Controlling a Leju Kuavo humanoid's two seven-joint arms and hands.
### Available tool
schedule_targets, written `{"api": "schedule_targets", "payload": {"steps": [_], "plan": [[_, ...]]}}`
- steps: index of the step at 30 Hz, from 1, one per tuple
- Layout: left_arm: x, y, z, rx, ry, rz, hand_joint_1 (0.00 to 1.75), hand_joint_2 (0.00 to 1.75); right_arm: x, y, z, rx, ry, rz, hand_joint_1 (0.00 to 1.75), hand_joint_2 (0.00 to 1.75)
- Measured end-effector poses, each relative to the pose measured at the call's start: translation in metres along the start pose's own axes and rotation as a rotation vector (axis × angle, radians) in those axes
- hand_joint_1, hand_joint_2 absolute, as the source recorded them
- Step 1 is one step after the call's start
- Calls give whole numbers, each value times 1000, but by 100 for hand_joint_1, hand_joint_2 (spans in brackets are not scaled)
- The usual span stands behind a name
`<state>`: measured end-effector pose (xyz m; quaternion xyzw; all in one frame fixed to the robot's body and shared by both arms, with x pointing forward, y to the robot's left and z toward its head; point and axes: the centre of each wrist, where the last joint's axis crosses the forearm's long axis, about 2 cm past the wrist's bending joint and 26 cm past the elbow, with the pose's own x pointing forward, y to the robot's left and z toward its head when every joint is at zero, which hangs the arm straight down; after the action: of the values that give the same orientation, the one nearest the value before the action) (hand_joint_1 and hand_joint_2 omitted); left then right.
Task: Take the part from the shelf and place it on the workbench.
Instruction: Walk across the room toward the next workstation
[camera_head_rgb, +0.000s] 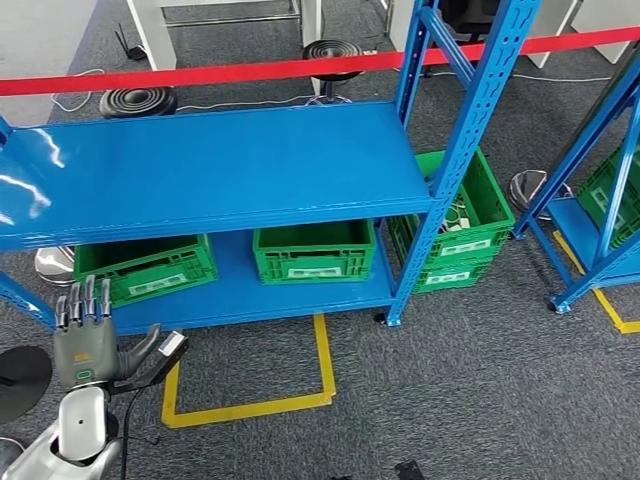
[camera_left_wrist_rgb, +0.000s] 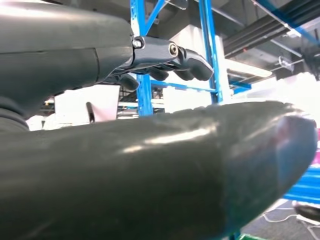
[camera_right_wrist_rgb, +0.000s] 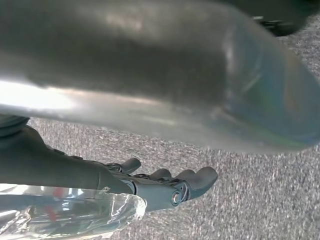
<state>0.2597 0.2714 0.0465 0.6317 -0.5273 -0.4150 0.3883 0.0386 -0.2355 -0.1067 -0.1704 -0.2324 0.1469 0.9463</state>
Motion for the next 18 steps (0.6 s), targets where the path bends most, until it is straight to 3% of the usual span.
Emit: {"api": "schedule_targets", "payload": {"steps": [18], "plan": [[0,1,-1,2,2,0,0,0,1,1,0,4,0,-4,0,0]]}}
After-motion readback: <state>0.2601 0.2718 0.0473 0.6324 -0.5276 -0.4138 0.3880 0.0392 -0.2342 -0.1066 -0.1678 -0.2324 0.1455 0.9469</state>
